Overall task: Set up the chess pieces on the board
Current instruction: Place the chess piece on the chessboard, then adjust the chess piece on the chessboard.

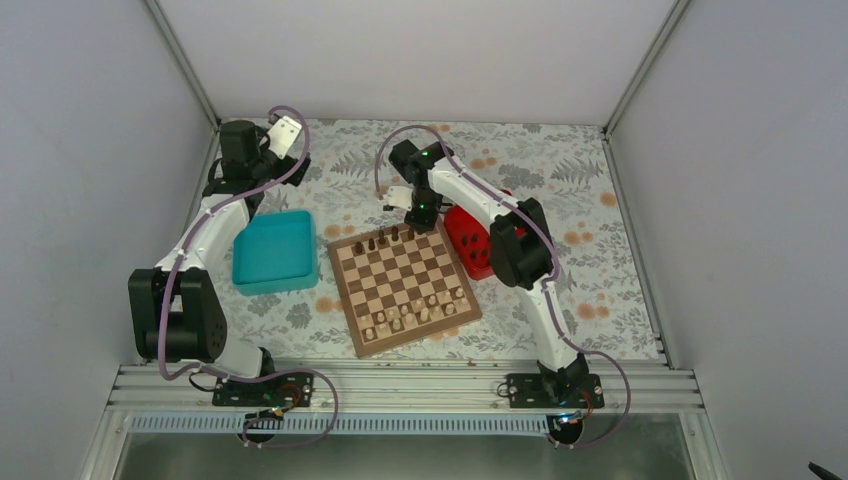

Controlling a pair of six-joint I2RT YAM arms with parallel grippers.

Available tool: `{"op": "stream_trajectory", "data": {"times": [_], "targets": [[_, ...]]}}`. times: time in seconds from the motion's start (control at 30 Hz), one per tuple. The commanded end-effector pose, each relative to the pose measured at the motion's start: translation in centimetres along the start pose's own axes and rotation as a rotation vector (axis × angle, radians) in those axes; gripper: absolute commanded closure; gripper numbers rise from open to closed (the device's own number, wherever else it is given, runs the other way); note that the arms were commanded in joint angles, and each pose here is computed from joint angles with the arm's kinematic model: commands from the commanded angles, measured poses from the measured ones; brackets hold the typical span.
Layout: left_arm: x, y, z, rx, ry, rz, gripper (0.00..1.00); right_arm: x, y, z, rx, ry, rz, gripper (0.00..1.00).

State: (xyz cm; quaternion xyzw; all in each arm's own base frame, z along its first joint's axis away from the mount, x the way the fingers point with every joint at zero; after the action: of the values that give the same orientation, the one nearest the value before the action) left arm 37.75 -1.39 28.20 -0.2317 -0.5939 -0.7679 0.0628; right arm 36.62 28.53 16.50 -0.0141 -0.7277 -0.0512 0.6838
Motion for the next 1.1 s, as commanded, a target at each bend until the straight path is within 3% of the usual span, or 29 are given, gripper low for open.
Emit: {"op": "stream_trajectory", "data": {"times": [0.0, 0.1, 0.33, 1.07], "targets": [[0.0, 0.0, -0.2, -0.008, -0.011, -0.009, 0.0, 1.4, 0.4, 0.2, 0.009, -0.04, -0.008, 0.65], [0.0, -0.1, -0.2, -0.008, -0.011, -0.008, 0.0, 2.5, 0.5, 0.1, 0.009, -0.062, -0.027, 0.59], [0.0, 0.0, -0.2, -0.009, -0.01, -0.011, 0.0, 4.7, 0.7, -0.1, 0.021, -0.099, -0.061, 0.55], [0.1, -0.1, -0.2, -0.01, -0.009, -0.005, 0.0, 3.0, 2.5, 2.2, 0.109, -0.052, -0.045, 0.56]]}}
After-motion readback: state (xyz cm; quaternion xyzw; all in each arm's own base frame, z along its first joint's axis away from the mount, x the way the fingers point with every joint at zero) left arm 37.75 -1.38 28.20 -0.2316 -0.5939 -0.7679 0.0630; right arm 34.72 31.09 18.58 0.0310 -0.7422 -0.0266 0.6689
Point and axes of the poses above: each gripper's point midway between its finger pads, its own x axis back along the fingers, its own z axis along the line the jaws close on, y = z × x, the point moved 10 cm from there along x, back along the fingers, and after that the axes turned 11 degrees about x, right-handed, at the moved point
